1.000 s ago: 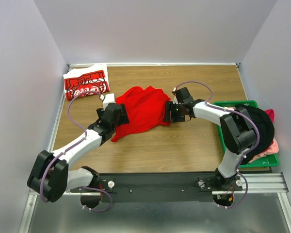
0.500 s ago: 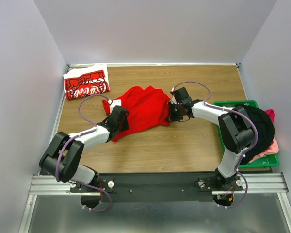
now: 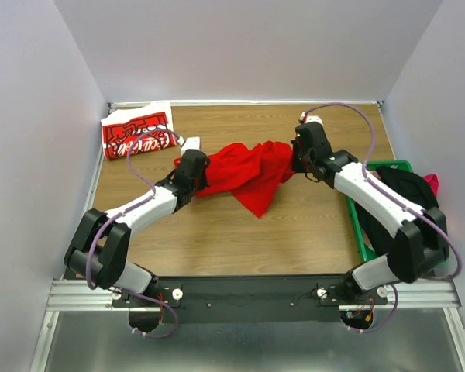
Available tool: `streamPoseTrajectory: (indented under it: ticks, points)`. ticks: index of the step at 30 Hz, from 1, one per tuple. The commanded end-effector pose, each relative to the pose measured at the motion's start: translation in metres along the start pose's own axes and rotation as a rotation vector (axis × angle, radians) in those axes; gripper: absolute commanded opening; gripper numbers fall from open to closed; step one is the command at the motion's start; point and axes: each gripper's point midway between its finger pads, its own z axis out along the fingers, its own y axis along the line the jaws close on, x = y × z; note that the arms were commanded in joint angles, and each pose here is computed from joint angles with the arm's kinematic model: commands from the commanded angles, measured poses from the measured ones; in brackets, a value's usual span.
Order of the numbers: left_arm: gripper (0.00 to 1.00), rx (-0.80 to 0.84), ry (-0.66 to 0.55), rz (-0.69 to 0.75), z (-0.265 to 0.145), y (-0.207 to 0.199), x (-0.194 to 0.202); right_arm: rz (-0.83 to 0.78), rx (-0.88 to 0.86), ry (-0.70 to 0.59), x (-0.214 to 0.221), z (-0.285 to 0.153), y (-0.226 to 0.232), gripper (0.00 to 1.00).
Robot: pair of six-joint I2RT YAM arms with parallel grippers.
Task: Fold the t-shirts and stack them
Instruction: Flatten the tshirt out
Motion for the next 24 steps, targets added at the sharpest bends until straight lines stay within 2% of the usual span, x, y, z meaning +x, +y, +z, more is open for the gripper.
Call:
streamPoseTrajectory:
  ticks: [1, 3, 5, 6, 7, 8, 9, 10, 13, 21, 24]
  points:
    - [0.0, -0.005, -0.179, 0.025, -0.023, -0.013, -0.079, -0.023, 0.275, -0.092, -0.021, -0.035, -0.062, 0.02]
    - [0.0, -0.004, -0.204, 0.035, -0.025, -0.015, -0.091, -0.019, 0.315, -0.101, -0.02, -0.038, -0.073, 0.02]
    - [0.0, 0.008, -0.197, 0.058, -0.022, -0.021, -0.095, -0.013, 0.349, -0.078, -0.009, -0.035, -0.083, 0.13]
    - [0.04, 0.031, -0.167, 0.071, -0.02, -0.025, -0.089, -0.016, 0.37, -0.066, -0.004, -0.034, -0.087, 0.26]
    - [0.12, 0.046, -0.155, 0.074, -0.017, -0.028, -0.087, -0.013, 0.373, -0.057, 0.001, -0.033, -0.088, 0.38]
    - [0.31, 0.05, -0.125, 0.077, -0.014, -0.029, -0.079, -0.004, 0.378, -0.041, 0.008, -0.031, -0.089, 0.49]
    - [0.45, 0.059, -0.084, 0.07, -0.009, -0.028, -0.063, -0.004, 0.377, -0.016, 0.017, -0.027, -0.09, 0.57]
    - [0.66, 0.057, -0.075, 0.06, -0.007, -0.026, -0.057, 0.005, 0.369, -0.001, 0.023, -0.025, -0.089, 0.65]
    - [0.8, 0.02, -0.049, 0.02, -0.007, -0.011, -0.032, 0.017, 0.355, 0.037, 0.039, -0.02, -0.088, 0.69]
    - [0.77, -0.066, -0.054, -0.175, -0.025, 0.022, 0.002, 0.005, 0.335, 0.078, 0.048, -0.011, -0.083, 0.71]
    - [0.76, -0.153, -0.073, -0.264, -0.03, 0.044, 0.011, 0.005, 0.324, 0.078, 0.046, -0.011, -0.081, 0.71]
